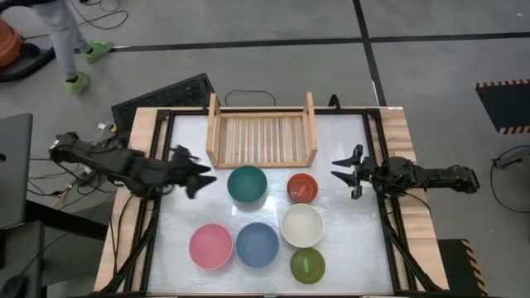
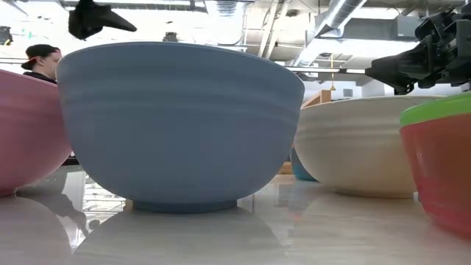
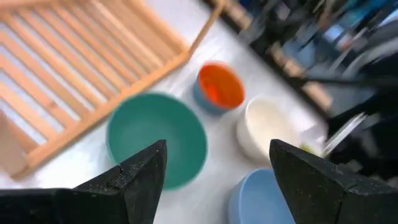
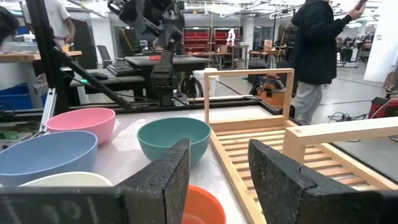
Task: Place and stack bowls onto a shelf
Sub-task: Stack the colored bowls by size on the shelf
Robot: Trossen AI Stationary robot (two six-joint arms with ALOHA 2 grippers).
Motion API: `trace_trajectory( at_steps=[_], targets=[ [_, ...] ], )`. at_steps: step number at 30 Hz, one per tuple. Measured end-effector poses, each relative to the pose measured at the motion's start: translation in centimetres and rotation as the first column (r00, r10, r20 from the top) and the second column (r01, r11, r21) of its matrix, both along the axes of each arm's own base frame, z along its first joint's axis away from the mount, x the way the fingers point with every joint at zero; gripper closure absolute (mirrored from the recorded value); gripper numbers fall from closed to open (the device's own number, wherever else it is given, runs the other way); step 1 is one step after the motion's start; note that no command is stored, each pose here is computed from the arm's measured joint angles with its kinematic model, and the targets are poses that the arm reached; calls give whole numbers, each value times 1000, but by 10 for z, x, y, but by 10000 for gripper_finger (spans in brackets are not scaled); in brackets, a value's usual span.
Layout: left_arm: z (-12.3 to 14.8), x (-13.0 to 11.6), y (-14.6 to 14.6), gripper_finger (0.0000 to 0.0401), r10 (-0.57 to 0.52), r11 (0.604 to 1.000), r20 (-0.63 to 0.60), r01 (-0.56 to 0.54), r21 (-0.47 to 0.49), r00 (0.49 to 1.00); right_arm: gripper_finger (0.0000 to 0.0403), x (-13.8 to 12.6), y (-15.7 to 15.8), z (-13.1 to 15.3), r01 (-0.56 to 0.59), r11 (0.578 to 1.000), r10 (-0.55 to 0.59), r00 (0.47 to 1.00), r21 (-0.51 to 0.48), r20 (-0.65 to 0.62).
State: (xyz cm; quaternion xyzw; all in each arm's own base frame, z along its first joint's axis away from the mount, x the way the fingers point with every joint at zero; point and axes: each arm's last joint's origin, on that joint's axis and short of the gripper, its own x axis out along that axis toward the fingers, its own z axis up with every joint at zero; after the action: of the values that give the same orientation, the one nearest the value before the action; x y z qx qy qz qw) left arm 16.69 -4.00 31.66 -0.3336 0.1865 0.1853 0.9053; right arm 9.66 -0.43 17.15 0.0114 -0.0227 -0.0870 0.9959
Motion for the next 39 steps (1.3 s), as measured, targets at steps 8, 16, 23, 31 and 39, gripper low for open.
trace_trajectory(
  at_steps=[8,16,23,31,39],
  targets=[
    [13,81,-15,133,-6,1000,-180,6,4,984,214,0,0,0,0,1000,0,1000,-1,2],
    [30,146,4,133,-82,997,-201,77,-30,976,214,0,0,0,-6,998,5,1000,61,13],
    [37,187,33,133,-95,995,-210,99,5,973,214,0,2,0,-76,842,24,994,534,103],
    [19,221,60,133,-68,997,-259,74,11,964,214,0,4,0,-124,680,32,990,723,140],
    [-16,243,76,133,27,999,-341,-17,31,940,214,0,5,-1,-159,660,85,987,735,137]
  ],
)
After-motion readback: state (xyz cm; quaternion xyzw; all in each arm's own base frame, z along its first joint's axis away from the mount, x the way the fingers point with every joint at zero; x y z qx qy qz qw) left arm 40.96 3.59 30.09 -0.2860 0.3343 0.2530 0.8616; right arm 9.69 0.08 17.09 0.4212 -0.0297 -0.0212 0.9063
